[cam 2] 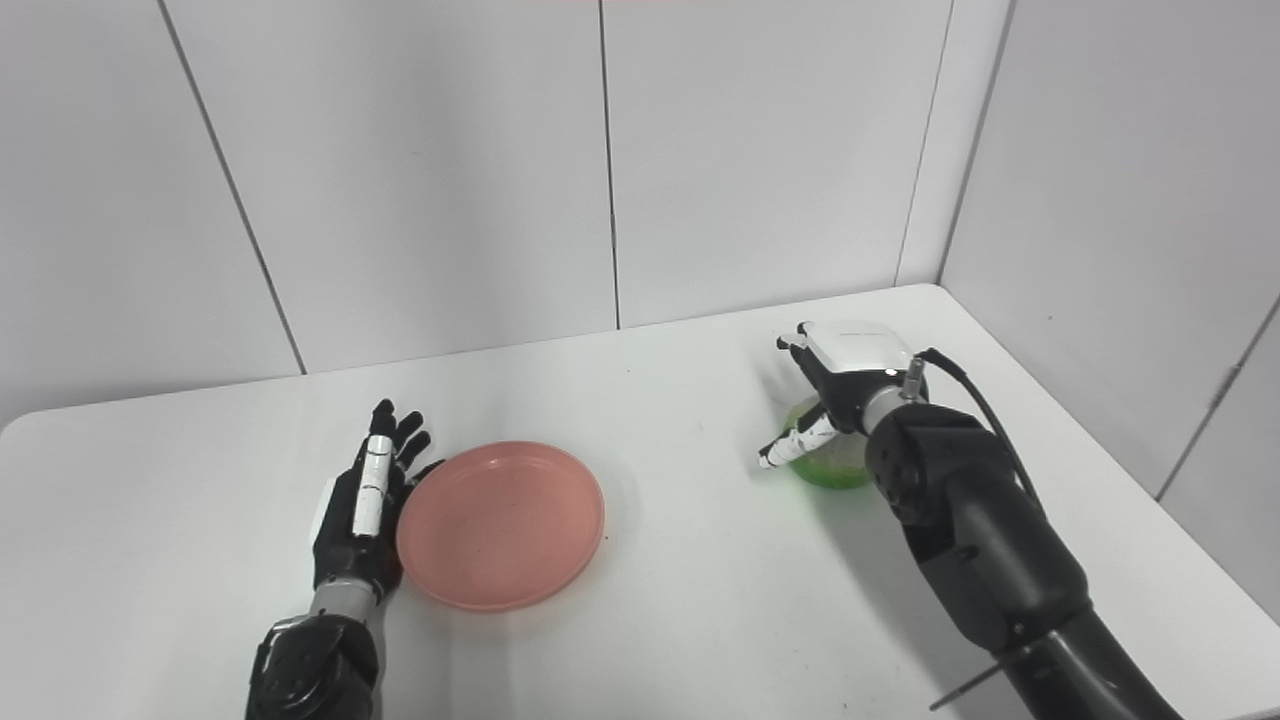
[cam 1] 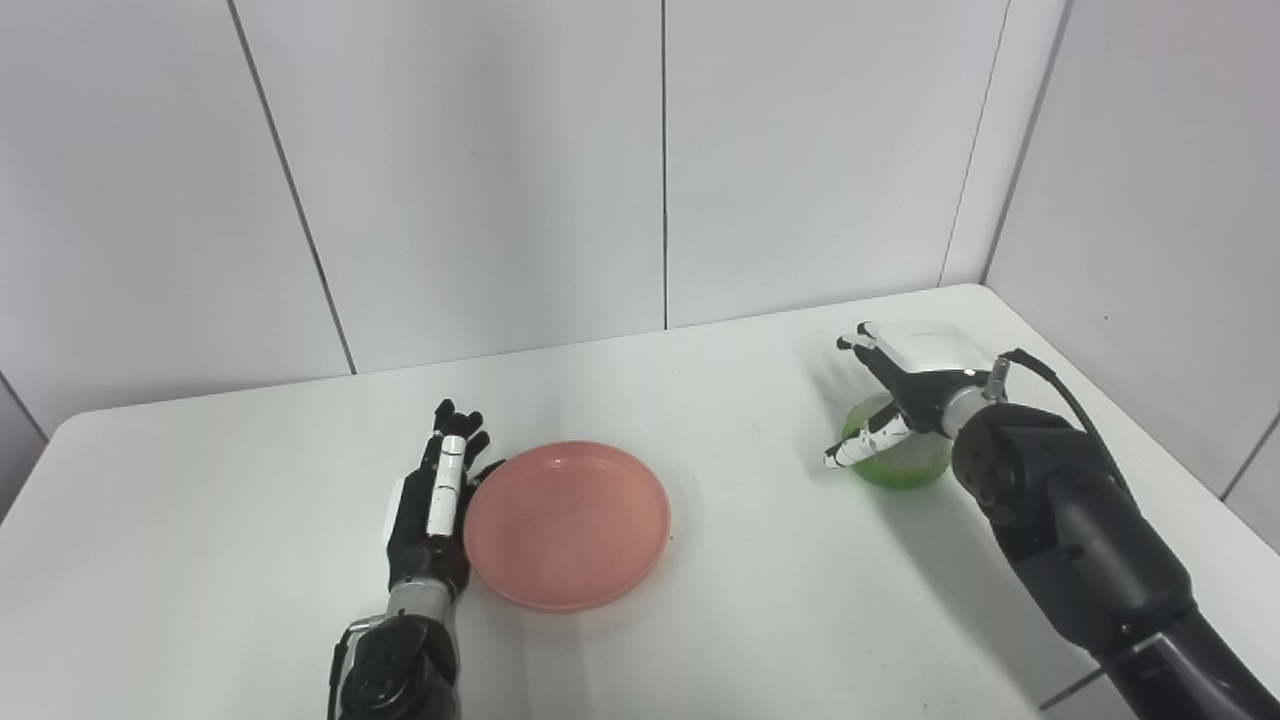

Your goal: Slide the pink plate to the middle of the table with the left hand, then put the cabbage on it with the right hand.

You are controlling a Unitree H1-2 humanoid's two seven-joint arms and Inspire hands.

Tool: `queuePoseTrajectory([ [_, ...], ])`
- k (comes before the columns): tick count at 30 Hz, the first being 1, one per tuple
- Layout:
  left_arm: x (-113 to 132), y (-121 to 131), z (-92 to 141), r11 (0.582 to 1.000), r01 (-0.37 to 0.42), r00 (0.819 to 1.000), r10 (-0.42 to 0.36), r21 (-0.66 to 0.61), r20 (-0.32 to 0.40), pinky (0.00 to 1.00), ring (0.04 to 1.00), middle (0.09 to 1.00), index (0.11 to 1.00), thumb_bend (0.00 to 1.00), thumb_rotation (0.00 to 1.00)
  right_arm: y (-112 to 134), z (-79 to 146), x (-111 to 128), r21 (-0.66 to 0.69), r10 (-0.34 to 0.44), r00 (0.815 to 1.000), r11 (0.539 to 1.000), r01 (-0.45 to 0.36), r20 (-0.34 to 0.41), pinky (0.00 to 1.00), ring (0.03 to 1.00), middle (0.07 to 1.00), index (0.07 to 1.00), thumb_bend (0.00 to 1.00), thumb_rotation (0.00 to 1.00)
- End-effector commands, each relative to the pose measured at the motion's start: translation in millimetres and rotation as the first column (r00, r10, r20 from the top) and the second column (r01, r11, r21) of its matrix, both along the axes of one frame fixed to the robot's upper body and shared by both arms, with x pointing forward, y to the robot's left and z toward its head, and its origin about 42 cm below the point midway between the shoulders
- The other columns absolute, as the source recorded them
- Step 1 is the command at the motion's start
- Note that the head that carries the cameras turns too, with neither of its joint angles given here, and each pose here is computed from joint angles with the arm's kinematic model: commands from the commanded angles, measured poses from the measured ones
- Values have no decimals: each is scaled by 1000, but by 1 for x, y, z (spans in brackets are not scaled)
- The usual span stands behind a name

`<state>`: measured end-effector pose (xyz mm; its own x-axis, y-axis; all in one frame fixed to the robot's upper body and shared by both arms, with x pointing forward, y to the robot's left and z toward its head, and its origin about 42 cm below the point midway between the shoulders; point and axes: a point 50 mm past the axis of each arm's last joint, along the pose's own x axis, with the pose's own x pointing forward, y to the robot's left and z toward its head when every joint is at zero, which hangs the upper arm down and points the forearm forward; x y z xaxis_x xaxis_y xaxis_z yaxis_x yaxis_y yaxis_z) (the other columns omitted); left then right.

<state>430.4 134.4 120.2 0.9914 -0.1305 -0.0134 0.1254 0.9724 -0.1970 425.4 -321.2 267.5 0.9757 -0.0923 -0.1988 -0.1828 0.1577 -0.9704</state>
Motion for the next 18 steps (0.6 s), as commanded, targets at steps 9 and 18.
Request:
queuePoseTrajectory([
  [9, -5, 3, -14, 1000, 10, 996, -9, 13, -94, 777, 936, 935, 983, 838, 832, -9, -5, 22, 48, -52, 995, 998, 48, 88, 814, 963, 985, 904, 1000, 429],
  [18, -6, 1, -15, 1000, 24, 995, -24, -2, -100, 796, 938, 942, 989, 827, 828, -11, -5, 22, -14, -46, 995, 999, 47, 88, 909, 977, 990, 904, 1000, 411],
])
